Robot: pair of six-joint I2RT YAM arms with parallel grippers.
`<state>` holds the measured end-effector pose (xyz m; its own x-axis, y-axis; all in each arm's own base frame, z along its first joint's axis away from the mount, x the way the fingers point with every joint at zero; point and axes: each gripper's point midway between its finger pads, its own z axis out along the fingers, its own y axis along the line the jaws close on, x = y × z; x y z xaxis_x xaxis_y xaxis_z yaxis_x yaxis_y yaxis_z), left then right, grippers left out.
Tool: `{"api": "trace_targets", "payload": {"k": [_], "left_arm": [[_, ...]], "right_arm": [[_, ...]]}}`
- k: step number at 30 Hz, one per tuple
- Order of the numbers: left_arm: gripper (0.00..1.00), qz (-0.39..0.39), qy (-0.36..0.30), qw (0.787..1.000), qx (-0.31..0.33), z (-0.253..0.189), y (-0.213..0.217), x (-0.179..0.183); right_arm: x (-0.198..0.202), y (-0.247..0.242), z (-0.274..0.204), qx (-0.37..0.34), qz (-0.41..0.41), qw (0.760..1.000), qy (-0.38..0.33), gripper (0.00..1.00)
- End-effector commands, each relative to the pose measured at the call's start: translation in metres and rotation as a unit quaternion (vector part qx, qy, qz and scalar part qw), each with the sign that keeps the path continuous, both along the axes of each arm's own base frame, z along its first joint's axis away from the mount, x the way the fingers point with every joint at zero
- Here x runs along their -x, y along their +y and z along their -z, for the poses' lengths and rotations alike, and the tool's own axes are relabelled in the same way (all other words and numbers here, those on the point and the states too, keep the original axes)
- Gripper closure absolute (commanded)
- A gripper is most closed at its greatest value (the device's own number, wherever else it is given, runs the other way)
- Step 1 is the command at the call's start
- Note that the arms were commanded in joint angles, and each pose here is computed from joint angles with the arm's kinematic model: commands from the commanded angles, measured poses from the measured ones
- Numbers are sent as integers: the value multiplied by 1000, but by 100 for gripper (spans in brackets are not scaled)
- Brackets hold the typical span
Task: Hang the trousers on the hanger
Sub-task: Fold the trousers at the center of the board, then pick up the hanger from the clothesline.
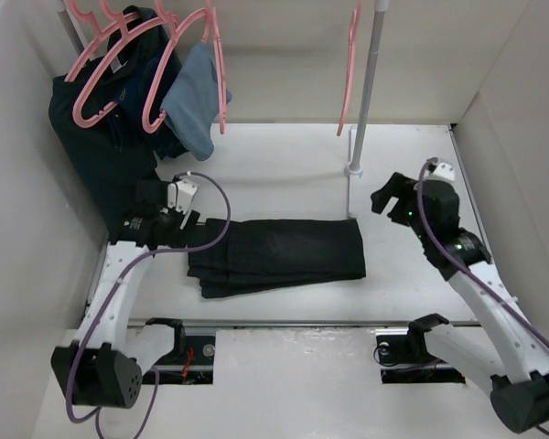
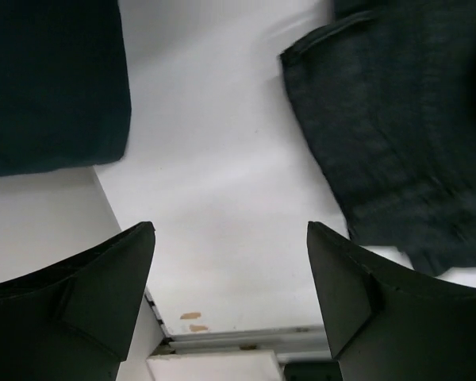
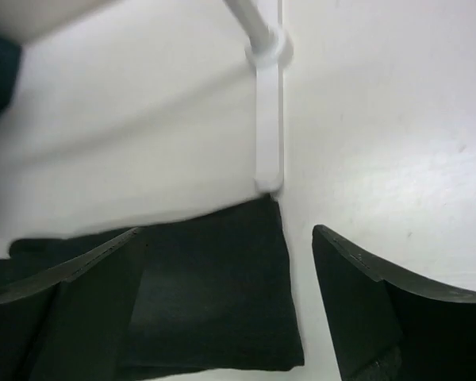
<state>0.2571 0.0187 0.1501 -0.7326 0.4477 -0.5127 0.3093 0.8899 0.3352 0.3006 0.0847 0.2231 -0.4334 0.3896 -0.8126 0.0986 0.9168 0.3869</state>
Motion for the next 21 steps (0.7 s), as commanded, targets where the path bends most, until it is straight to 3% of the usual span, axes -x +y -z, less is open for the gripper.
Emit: {"api": "trace_targets", "payload": {"k": [1,3,5,7,8,10,11,13,15,21], "left_arm": [[26,105,-44,992,61,-70,-35,19],[26,135,-76,983,96,-108,-51,24],[26,158,-153,966,137,-176,-68,26],[27,170,-173,955,171,-208,-81,18],[27,174,-211,944,187,-246,-87,18],[27,159,-215,941,206,-267,-91,-7],[27,159,-263,927,216,-307,-93,-13],[27,128,-263,921,258,-320,-101,-47],[25,135,-310,896,288,-355,-110,-66],[7,165,-339,843,383,-373,-142,-120]], "right_arm": [[12,-20,-73,47,17,996,-75,10],[17,-22,-98,55,13,994,-98,10],[22,-22,-135,51,14,989,-135,10],[23,-23,-147,60,12,988,-144,10],[25,-20,-158,54,8,986,-155,10],[21,-15,-156,61,-1,987,-150,10],[23,-8,-156,58,-15,987,-151,10],[21,1,-147,60,-28,988,-143,10],[22,14,-136,54,-49,988,-134,10],[35,26,-121,50,-66,990,-118,10]]}}
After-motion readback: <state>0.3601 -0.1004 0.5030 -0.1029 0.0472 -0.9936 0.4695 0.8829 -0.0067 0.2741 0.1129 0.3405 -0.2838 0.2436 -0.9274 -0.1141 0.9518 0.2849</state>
